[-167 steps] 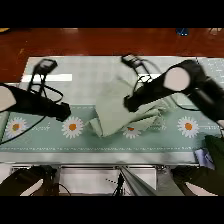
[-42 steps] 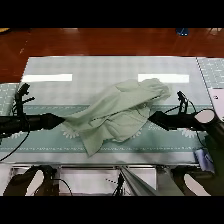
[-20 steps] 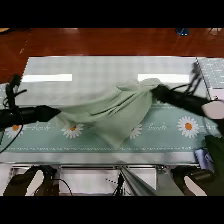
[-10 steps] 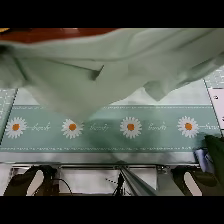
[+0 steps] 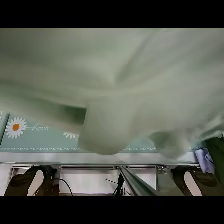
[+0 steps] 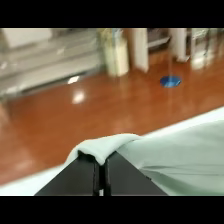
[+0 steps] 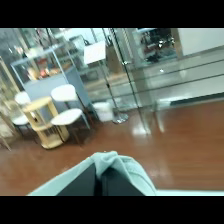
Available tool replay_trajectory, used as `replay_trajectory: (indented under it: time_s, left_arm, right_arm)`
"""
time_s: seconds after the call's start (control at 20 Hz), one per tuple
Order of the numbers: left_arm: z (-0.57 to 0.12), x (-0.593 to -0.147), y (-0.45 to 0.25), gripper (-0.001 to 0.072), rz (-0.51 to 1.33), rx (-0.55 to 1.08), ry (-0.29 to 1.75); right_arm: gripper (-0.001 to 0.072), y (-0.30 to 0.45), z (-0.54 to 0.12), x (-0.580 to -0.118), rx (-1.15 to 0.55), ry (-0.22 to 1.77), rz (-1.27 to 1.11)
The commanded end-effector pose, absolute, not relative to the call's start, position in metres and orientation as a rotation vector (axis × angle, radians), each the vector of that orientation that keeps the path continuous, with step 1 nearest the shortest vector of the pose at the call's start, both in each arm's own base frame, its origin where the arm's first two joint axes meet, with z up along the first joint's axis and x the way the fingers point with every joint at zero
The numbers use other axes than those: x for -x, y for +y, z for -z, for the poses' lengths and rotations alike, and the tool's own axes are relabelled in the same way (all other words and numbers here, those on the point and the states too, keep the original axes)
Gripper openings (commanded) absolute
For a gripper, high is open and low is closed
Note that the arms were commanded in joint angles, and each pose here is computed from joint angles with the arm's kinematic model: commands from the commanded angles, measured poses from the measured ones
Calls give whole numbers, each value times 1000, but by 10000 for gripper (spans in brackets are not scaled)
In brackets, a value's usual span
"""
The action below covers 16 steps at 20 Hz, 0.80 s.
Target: Fold the shirts.
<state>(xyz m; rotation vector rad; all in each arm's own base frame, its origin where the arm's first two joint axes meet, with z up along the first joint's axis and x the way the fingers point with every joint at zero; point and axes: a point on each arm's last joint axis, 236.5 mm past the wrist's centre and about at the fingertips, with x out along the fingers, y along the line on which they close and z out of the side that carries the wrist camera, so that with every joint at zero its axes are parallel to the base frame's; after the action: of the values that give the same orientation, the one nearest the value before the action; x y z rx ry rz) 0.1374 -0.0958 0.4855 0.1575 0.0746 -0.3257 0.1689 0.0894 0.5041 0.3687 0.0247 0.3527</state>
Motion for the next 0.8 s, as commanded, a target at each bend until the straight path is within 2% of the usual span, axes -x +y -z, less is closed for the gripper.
replay_trajectory:
  time_s: [0.0, 0.1, 0.25, 0.55, 0.65, 0.75]
  left_arm:
    - [-446, -117, -82, 26, 261, -146, 264]
    - [-417, -123, -70, 26, 234, -135, 389]
    - [-374, -148, -58, 26, 229, -73, 557]
    - [-248, -250, -38, 27, 265, 111, 872]
    - [-205, -288, -34, 27, 280, 169, 929]
    - [-175, -323, -38, 28, 321, 246, 967]
  right_arm:
    - [28, 61, -465, -155, -296, 185, -187]
    - [28, 42, -421, -163, -238, 374, -97]
    - [28, 39, -351, -190, -162, 736, -130]
    - [28, 35, -258, -331, -242, 1057, -228]
    - [28, 30, -223, -379, -285, 1100, -220]
    - [28, 25, -198, -429, -326, 1063, -211]
